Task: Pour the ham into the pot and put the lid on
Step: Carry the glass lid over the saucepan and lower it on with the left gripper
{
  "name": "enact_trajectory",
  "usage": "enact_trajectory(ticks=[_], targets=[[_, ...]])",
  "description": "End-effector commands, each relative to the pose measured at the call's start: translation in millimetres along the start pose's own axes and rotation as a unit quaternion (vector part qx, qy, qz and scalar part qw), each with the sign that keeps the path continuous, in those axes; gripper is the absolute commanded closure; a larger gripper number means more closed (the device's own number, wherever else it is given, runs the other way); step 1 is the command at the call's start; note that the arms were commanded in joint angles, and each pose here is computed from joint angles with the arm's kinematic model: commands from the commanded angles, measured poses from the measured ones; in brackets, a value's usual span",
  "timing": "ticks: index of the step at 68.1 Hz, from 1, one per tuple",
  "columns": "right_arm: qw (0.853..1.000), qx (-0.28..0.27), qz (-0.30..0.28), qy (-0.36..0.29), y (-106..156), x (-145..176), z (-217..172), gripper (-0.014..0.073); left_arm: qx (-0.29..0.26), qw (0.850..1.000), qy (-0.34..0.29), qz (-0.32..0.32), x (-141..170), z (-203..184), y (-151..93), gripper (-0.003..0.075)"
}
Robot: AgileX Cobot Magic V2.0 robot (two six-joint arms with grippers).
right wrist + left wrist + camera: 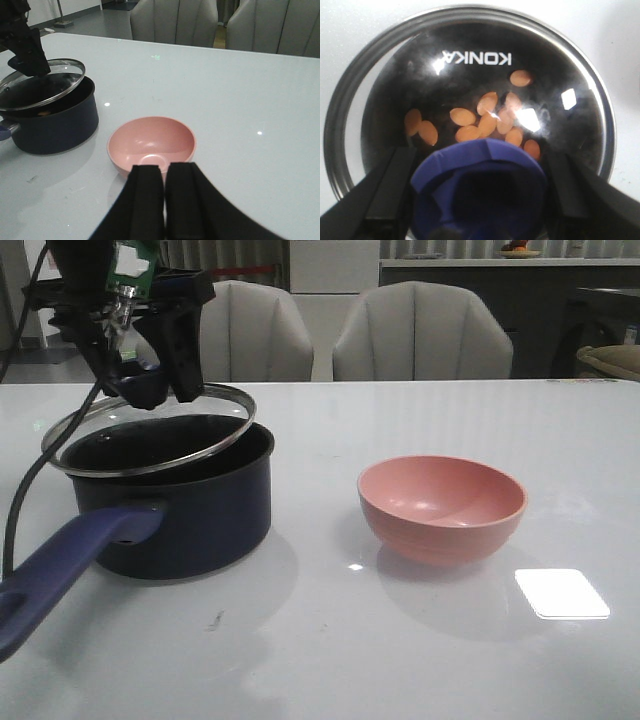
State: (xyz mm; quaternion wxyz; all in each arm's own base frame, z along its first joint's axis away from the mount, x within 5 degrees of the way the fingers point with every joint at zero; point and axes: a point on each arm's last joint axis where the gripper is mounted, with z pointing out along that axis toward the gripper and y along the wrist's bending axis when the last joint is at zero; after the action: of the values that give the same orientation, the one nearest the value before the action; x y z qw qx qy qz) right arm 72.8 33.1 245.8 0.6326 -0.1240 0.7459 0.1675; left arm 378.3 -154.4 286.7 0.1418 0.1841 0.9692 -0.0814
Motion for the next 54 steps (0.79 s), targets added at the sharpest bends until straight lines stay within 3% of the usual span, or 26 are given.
enact_trajectory(ticks=[1, 37, 43, 54], targets=[[0.999, 0.002, -0.007, -0.054, 0.4, -16.7, -1.4, 0.0409, 0.018, 0.998, -0.068, 0.0, -8.8, -29.0, -9.1, 0.0512], [0.999, 0.002, -0.007, -0.054, 0.4, -16.7, -1.4, 0.0409, 0.023, 0.998, -0.063, 0.001, -10.1, -21.6, -12.5, 0.0507], [0.999, 0.002, -0.007, -0.054, 0.4, -16.7, -1.4, 0.0409, 0.023, 0.998, -0.063, 0.001, -10.1, -21.6, -12.5, 0.0464], [0.999, 0.002, -0.007, -0.054, 0.4, -16.7, -1.4, 0.0409, 0.023, 0.998, -0.058, 0.002, -9.2, -21.5, -12.6, 0.0293]])
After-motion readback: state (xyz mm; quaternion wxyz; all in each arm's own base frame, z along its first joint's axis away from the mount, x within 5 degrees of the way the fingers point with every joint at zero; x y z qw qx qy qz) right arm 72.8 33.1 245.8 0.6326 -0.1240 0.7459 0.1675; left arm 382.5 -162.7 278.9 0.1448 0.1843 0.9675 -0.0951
